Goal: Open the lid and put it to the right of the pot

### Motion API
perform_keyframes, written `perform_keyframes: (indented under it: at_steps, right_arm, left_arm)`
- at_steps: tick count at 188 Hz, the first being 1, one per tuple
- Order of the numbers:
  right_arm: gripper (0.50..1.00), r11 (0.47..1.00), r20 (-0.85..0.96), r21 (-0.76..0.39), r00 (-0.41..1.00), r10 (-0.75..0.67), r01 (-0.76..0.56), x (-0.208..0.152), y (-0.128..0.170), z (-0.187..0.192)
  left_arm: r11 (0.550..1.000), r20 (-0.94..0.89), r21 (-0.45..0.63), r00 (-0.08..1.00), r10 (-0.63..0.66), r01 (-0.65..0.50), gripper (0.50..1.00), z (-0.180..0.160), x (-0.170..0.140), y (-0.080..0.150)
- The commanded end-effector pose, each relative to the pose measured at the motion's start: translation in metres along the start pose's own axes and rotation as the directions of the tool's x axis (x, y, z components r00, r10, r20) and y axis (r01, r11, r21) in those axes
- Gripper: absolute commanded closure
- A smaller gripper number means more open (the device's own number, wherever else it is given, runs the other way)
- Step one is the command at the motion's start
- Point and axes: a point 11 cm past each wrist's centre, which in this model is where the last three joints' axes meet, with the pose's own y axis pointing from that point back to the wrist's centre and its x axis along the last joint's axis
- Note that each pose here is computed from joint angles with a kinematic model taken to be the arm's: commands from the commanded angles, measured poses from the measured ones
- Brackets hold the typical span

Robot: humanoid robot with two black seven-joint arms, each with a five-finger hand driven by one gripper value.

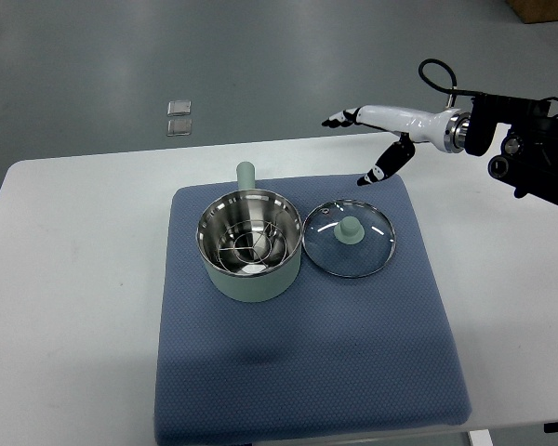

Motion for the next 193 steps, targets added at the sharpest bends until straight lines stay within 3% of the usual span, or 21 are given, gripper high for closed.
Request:
perform_keyframes:
  at_steps: [1,16,17,43,109,193]
  right_arm:
    - [0.597,0.989,0.29,-0.017,0.946,0.147,-0.149,0.003,-0.004,0.008]
    - [0.597,0.983,0.355,-0.027,0.918,0.178,-0.18,0.004,-0.005,0.01]
    - [0.597,0.972,0.452,-0.054,0.863,0.228,-0.228,0.005,-0.004,0.014]
    - [0.595,0.955,0.672,-0.125,0.685,0.282,-0.271,-0.012,-0.006,0.026]
    - [0.587,0.904,0.855,-0.305,0.333,0.398,-0.299,-0.053,-0.005,0.068]
    - [0.57,0.885,0.858,-0.345,0.277,0.432,-0.313,-0.055,0.007,0.085]
  left_arm:
    - [1.0,-0.001,0.001,1.0,0.0,0.0,0.5,0.0,0.0,0.0]
    - [1.0,0.001,0.001,1.0,0.0,0.0,0.5,0.0,0.0,0.0]
    - [1.0,-0.001,0.0,1.0,0.0,0.0,0.5,0.0,0.0,0.0]
    - [1.0,0.001,0.001,1.0,0.0,0.0,0.5,0.0,0.0,0.0]
    - [1.0,-0.001,0.001,1.0,0.0,0.0,0.5,0.0,0.0,0.0]
    - [1.0,-0.001,0.001,1.0,0.0,0.0,0.5,0.0,0.0,0.0]
